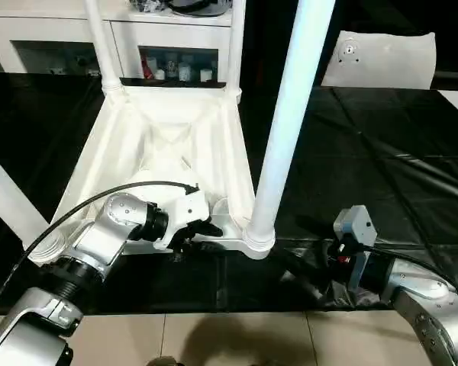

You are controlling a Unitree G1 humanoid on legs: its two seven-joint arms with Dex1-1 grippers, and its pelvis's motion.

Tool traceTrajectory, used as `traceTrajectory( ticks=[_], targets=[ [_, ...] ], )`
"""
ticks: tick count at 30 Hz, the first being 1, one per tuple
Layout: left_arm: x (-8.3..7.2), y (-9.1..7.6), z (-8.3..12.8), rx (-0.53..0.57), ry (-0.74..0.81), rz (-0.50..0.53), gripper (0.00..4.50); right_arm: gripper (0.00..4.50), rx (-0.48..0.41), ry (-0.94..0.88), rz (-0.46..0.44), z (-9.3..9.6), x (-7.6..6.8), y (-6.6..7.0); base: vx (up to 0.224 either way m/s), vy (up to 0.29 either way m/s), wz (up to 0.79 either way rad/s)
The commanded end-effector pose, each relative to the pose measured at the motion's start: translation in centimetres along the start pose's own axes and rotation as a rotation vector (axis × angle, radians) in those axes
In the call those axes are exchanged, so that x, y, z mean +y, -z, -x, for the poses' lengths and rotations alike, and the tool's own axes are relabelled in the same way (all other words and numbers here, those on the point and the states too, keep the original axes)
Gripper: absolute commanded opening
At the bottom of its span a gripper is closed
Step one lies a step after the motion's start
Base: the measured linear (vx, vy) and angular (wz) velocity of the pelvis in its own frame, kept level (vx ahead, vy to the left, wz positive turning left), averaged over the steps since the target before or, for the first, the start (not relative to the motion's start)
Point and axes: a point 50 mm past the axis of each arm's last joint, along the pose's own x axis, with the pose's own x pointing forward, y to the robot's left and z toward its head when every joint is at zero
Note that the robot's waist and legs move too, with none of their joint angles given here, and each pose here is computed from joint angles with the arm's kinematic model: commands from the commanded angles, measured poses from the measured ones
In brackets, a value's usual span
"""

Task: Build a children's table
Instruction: Rotate table base, then rotate leg to tighten

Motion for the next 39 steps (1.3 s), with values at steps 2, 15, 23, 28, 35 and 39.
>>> traceTrajectory(
  ticks=[2,15,23,28,35,39],
  targets=[
    [0.3,-0.1,-0.1,0.009,-0.007,0.008,1.14,4.50,-0.010,0.006,0.008,0.3,-0.2,-0.5,0.000,0.000,0.00],
    [0.5,-0.4,-0.5,0.002,0.015,0.011,0.11,4.50,-0.002,0.019,0.010,0.5,-0.6,-0.3,0.000,0.000,0.00],
    [0.5,-0.5,0.1,-0.019,0.025,-0.014,0.11,4.50,-0.012,0.019,0.022,0.4,-1.0,-0.6,0.000,0.000,0.00],
    [-0.7,-0.7,1.5,-0.064,0.123,-0.045,0.11,4.50,-0.026,-0.049,0.027,-0.3,-1.2,-0.9,0.000,0.000,0.00],
    [-1.2,-0.8,1.4,-0.083,0.187,-0.093,0.00,3.75,-0.046,-0.288,0.025,-2.3,-1.1,-1.3,0.000,0.000,0.00],
    [-1.5,-0.7,1.3,-0.053,0.227,-0.122,0.00,3.43,-0.023,-0.370,0.039,-3.0,-1.2,-1.4,0.000,0.000,0.00]
  ],
)
